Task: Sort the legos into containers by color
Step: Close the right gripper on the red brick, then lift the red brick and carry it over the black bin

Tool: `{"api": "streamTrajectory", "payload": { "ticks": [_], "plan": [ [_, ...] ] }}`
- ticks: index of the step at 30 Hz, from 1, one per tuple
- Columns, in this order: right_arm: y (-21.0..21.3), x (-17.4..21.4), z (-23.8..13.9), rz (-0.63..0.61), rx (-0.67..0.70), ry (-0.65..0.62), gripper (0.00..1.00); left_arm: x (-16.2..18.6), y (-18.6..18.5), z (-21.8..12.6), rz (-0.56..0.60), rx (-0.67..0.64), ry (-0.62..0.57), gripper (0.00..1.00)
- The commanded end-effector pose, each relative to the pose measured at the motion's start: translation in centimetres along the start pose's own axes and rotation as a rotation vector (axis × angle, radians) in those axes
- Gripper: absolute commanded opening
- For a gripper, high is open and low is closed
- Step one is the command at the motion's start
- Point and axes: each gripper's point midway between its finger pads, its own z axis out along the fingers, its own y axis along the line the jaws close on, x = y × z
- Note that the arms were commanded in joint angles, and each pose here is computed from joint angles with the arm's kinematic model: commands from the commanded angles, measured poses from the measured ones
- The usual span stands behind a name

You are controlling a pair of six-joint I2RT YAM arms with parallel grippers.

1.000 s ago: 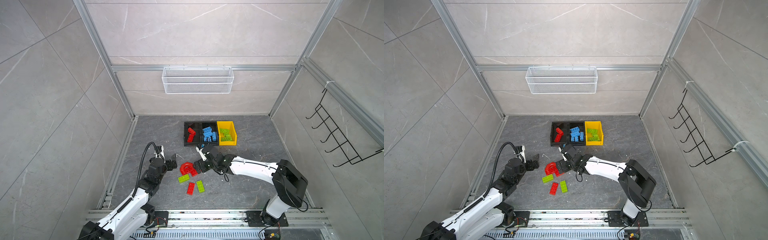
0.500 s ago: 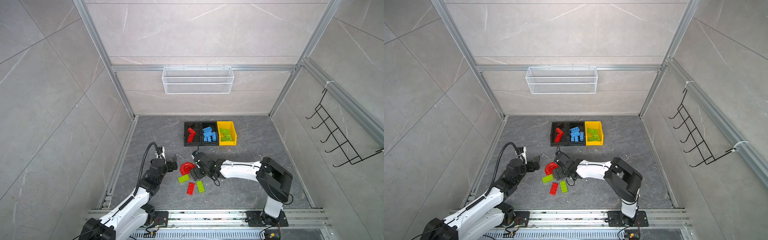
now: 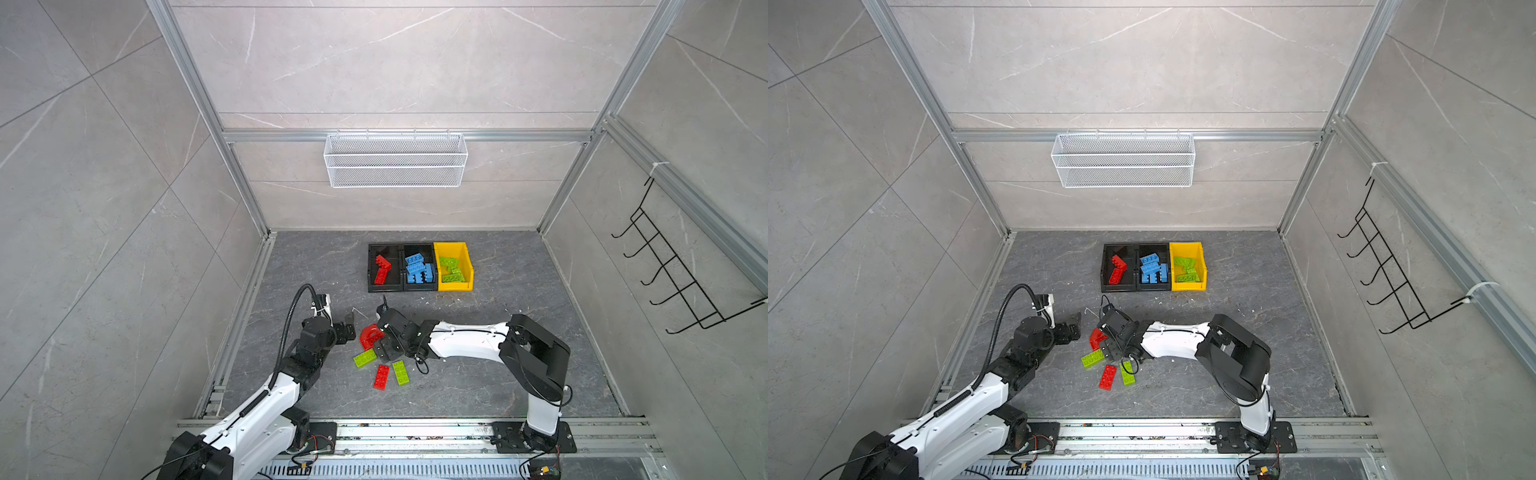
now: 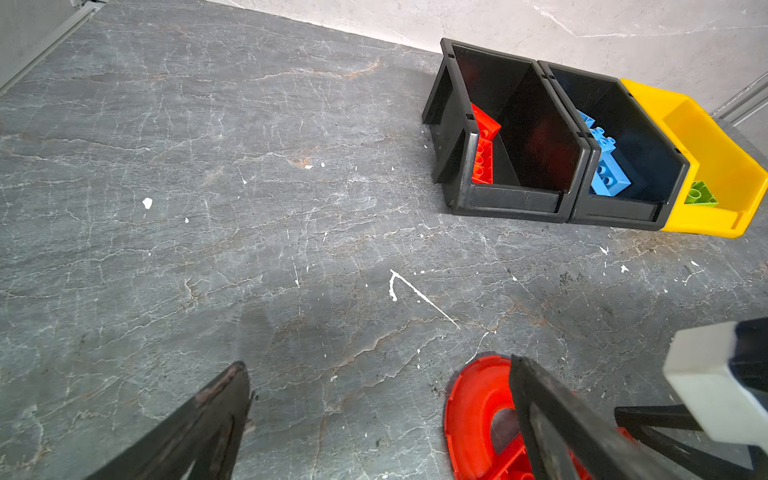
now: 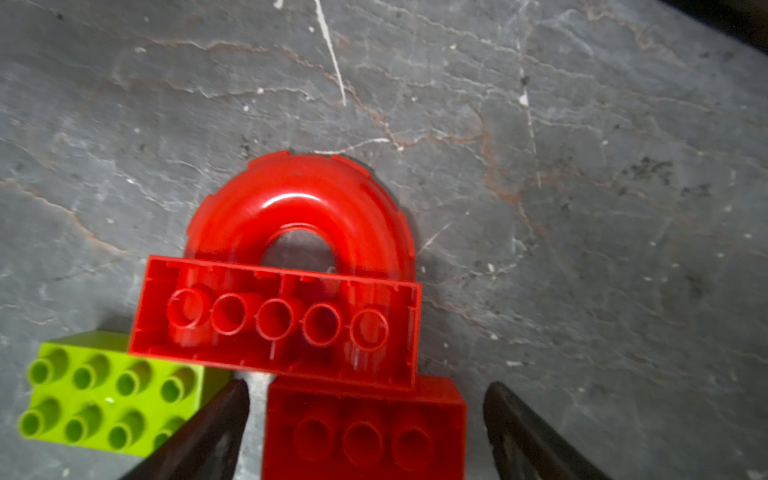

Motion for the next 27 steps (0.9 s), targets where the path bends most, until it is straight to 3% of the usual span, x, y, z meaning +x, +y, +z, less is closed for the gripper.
{"api": "streamTrajectory", "payload": {
  "ticks": [1, 10, 18, 27],
  "plan": [
    [-0.8, 1.2, 0.9, -0.013, 0.05, 0.049, 0.89, -2.3, -0.6, -0.4, -0.024, 0.017, -0.066, 0.99],
    [-0.7, 1.4, 1.1, -0.015, 0.042, 0.048, 0.8, -2.5, -0.3, -0.6, -0.018, 0.006, -0.076, 0.99],
    [-1.0, 0.4, -1.1, 0.004, 0.011, 0.002, 0.62, -2.6, -0.2, -0.7, -0.019, -0.001, -0.081, 0.99],
    [-3.7, -4.5, -3.3, 0.124, -0.149, -0.107, 0.48, -2.7, -0.1, -1.0, -0.025, -0.002, -0.094, 0.99]
  ]
}}
